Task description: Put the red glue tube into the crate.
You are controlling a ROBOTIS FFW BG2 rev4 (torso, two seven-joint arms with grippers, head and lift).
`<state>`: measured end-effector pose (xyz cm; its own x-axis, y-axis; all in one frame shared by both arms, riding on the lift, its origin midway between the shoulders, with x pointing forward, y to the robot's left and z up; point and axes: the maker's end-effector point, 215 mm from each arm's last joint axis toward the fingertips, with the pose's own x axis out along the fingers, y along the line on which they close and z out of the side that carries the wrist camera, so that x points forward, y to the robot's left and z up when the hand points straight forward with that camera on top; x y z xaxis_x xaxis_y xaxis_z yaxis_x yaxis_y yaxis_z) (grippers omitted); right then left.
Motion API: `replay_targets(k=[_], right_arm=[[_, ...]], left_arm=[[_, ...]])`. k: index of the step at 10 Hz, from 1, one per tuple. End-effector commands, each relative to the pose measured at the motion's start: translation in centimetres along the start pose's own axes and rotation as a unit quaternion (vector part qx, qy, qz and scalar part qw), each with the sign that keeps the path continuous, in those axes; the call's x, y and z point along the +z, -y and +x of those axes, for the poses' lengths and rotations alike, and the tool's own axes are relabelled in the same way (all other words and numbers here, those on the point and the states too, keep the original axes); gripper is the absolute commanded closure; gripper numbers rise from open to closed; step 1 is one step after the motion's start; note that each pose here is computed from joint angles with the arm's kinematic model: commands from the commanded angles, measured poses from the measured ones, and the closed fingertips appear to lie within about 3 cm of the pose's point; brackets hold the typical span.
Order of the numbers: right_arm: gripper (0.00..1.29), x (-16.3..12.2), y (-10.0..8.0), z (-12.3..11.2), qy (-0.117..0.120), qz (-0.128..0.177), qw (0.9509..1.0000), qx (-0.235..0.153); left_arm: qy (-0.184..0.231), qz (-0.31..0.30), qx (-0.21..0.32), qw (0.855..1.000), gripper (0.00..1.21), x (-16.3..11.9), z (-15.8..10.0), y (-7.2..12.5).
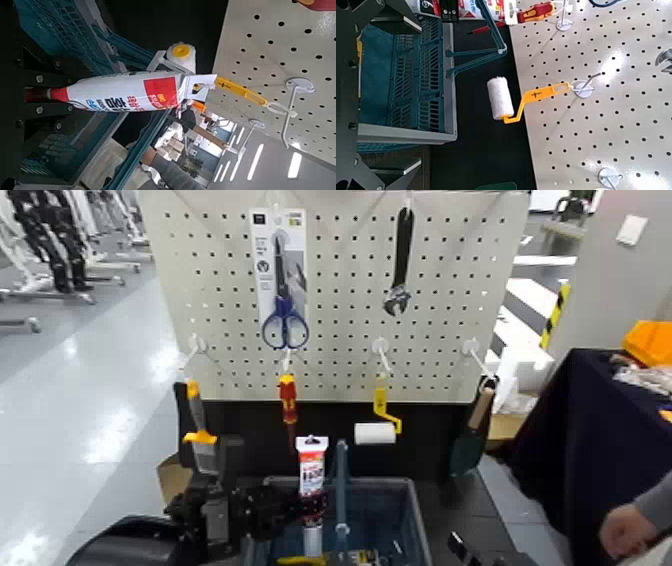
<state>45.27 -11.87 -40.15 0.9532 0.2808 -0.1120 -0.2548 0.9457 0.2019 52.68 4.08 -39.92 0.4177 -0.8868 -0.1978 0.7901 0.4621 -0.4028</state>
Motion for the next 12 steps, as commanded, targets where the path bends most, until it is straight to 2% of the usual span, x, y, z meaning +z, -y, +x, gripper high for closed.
replay_targets(k=[1,6,7,8,9,12], right_arm=[[0.14,-0.1,-0.1,0.0,-0.001,0.001,1.0000,0.000],[0.14,-0.2,0.0,-0.1,-0.002,0.002,1.0000,0.000],[0.14,-0.2,0.0,-0.1,-0.002,0.002,1.0000,0.000],[0.14,-0.1,0.0,-0.1,-0.001,0.001,1.0000,0.000],[0.14,-0.1,0.0,-0.1,-0.001,0.001,1.0000,0.000],[0.14,-0.2,0.0,-0.2,-0.003,0.003,1.0000,0.000]], left_arm=[[-0.008,-0.002,0.002,1.000,1.18,-0.7,-0.1,-0.1],[-0.026,-0.004,0.002,1.000,1.17,-1.9,0.0,-0.2],[-0.028,-0.006,0.003,1.000,0.88,-2.0,0.0,-0.2],[-0.025,-0.005,0.004,1.000,0.30,-1.8,-0.1,-0.3],[-0.024,-0.005,0.004,1.000,0.00,-1.6,-0.1,-0.3],[-0.008,0.018,0.011,1.000,0.00,0.5,-0.3,-0.4]])
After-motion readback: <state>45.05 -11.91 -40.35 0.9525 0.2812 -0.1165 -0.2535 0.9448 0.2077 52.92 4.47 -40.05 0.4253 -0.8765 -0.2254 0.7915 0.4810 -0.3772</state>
